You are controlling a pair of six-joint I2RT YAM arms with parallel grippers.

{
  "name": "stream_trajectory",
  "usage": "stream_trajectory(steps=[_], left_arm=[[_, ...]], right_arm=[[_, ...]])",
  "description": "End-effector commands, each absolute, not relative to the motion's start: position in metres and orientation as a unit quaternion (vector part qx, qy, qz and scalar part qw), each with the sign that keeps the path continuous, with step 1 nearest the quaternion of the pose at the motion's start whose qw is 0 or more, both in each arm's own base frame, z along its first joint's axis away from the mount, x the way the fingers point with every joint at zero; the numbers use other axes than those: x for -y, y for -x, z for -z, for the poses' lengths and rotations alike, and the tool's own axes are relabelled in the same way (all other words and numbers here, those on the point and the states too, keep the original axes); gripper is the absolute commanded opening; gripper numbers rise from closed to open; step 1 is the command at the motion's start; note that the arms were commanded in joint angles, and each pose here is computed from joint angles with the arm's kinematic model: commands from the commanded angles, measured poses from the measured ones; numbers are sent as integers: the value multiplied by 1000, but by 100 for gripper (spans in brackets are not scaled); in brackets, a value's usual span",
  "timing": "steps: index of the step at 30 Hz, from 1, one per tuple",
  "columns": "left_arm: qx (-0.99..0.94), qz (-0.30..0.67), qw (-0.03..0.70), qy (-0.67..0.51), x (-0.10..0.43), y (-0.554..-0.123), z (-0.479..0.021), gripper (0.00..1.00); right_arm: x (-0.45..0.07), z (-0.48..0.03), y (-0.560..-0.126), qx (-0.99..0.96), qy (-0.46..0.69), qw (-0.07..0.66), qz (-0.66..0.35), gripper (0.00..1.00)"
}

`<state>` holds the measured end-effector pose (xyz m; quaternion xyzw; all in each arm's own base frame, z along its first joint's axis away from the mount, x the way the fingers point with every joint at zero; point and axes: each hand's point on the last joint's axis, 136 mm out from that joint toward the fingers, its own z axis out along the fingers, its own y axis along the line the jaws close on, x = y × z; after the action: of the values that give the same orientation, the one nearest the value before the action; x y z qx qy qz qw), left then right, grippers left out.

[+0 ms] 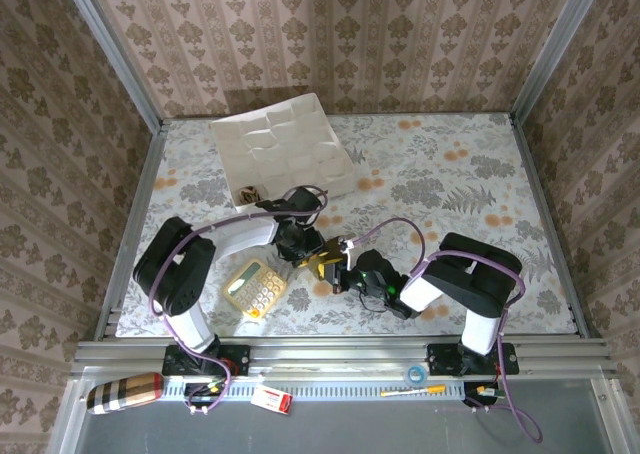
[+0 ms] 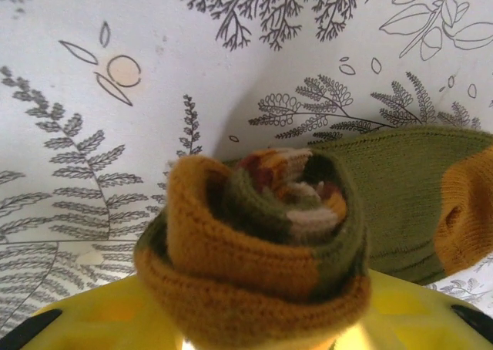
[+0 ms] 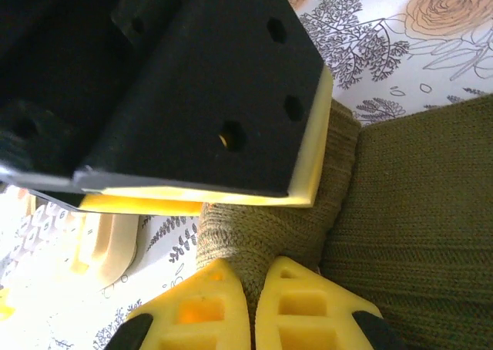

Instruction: Roll the socks

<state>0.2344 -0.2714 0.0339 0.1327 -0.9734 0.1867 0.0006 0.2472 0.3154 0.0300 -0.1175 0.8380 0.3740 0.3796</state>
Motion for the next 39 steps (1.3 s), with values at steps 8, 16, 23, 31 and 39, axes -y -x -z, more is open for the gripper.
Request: stream_trajectory(steps=[8, 16, 23, 31, 39], left_arm=[[986, -120, 45, -109, 258, -214, -5, 28], [985, 32, 111, -126, 217, -182, 7, 0], [972, 115, 126, -164, 217, -184, 2, 0], [968, 101, 145, -177, 240, -188, 14, 0], [974, 79, 145, -158, 248, -191, 11, 0]], right_arm=[[-214, 99, -179, -963, 89, 180, -181, 0], [-239, 39, -216, -919, 198, 294, -174, 21], [-270, -62, -215, -823, 339, 446, -92, 52], [-303, -68, -211, -805, 353, 472, -61, 55], [-313, -61, -245, -807, 339, 482, 24, 59]])
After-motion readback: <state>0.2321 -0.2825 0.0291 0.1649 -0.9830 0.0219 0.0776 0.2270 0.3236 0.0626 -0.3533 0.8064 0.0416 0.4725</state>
